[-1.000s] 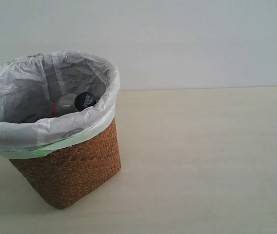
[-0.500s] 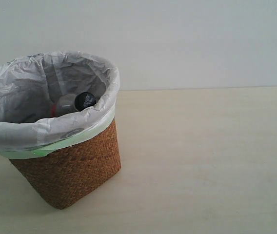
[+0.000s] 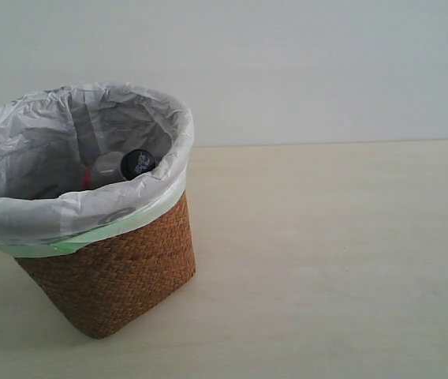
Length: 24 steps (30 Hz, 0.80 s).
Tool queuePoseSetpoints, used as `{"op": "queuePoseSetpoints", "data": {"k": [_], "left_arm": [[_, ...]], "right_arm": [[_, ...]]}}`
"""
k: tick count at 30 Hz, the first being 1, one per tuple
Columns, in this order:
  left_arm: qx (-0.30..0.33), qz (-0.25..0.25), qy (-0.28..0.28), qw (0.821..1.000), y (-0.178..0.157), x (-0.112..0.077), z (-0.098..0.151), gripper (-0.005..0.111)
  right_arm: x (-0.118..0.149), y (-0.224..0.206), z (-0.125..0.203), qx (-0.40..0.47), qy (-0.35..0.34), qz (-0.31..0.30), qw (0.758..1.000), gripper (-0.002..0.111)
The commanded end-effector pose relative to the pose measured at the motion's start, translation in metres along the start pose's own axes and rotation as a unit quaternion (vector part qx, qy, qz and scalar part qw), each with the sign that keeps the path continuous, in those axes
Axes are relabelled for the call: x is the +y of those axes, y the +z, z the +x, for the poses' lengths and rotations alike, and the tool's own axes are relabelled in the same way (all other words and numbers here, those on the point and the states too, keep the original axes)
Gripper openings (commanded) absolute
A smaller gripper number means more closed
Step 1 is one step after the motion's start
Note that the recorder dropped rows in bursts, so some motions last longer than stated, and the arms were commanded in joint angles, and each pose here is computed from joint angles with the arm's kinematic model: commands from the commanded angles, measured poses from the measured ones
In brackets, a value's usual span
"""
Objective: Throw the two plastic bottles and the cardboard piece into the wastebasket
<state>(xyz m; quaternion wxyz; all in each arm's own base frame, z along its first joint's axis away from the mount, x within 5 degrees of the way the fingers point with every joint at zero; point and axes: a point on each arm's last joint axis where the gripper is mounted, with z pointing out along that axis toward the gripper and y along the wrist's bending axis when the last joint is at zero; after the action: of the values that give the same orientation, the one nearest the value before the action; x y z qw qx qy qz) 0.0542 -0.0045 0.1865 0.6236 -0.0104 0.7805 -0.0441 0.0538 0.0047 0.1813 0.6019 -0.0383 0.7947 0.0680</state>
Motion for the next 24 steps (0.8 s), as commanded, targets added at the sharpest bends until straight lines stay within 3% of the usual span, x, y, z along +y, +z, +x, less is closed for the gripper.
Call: {"op": "queuePoseSetpoints", "data": {"k": [1, 4, 13, 24], "left_arm": [[0.000, -0.001, -0.001, 1.000, 0.0002, 0.0002, 0.0011, 0.004], [0.000, -0.001, -0.001, 1.000, 0.0002, 0.0002, 0.0011, 0.004], [0.000, -0.001, -0.001, 1.000, 0.0002, 0.0002, 0.0011, 0.004], [0.000, -0.001, -0.001, 1.000, 0.0002, 0.0002, 0.0011, 0.004]], "right_arm": [[0.0000, -0.0004, -0.0007, -0.005, -0.008, -0.001, 1.000, 0.009], [0.0004, -0.0004, -0.0005, -0.005, -0.002, -0.003, 1.000, 0.009], [0.0075, -0.0007, -0.0004, 0.000, 0.100, -0.042, 0.994, 0.009], [0.0077, -0.0007, -0.0003, 0.001, 0.104, -0.043, 0.994, 0.009]]}}
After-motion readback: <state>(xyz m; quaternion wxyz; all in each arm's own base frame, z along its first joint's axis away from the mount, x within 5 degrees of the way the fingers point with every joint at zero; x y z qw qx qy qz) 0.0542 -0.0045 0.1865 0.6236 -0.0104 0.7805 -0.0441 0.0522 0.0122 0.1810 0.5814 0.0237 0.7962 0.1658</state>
